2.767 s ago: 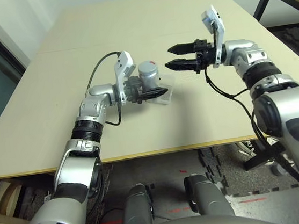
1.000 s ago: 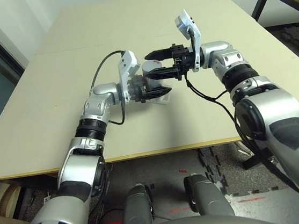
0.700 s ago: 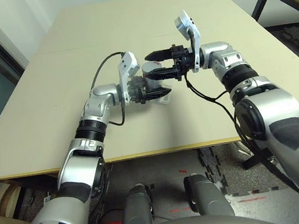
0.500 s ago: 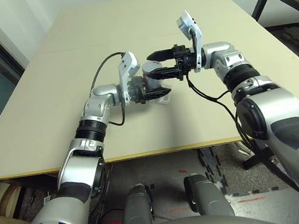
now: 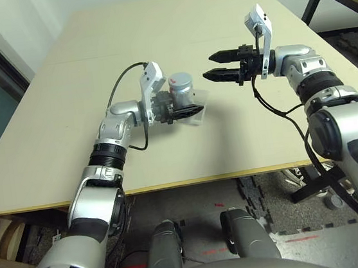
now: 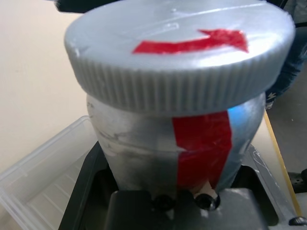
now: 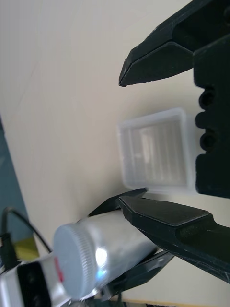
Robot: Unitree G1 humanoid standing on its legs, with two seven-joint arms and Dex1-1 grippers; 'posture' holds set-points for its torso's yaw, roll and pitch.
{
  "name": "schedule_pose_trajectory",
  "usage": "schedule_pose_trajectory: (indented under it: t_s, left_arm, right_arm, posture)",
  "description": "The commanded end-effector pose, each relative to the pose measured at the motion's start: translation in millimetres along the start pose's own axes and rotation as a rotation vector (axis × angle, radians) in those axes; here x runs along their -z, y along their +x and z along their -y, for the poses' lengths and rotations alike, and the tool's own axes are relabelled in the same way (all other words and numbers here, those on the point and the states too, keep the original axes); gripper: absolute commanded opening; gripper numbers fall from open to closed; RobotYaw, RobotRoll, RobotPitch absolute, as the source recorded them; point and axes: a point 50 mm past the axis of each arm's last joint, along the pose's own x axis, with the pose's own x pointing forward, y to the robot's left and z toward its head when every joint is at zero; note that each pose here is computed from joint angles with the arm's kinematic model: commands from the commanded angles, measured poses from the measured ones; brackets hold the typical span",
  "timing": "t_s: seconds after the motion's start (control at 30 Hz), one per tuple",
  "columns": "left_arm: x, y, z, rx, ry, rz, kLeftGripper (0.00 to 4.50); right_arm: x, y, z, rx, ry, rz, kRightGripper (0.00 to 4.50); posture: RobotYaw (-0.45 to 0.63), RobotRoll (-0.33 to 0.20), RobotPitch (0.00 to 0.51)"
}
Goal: Pour the medicine from the bottle into the box.
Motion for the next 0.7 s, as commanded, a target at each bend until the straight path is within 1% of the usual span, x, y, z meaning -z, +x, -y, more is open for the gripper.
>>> schedule_pose_trajectory:
  t_s: [0.03,0.2,0.4,0.7]
  left_arm:
    - [-3,-1,-1,0.001,0.018,-0.002,2.77]
    - [-3,-2,-3,-0.008,0.020,-0.004,2.77]
    - [-3,-2,-5,-0.014,0.022,-0.003,2.77]
    - [-3,0,-4,-0.006,0.024,-0.005,2.77]
  right_arm:
    - [5,-4,0,-0.007,0.000,-0.019,4.50]
    - [0,-1,-5,-0.105,-0.014,-0.018,4.50]
    - [-8,10,-15,-0.248,-0.027,0.002,4.50]
    - [-16,26,-24,-0.327,-0.047,0.027,4.50]
  posture:
    - [-0.21,0.000,0.043]
    - [-0.21,0.000,0.042]
    - [-0.22,0.000,0.038]
    - [-0.22,0.000,0.037]
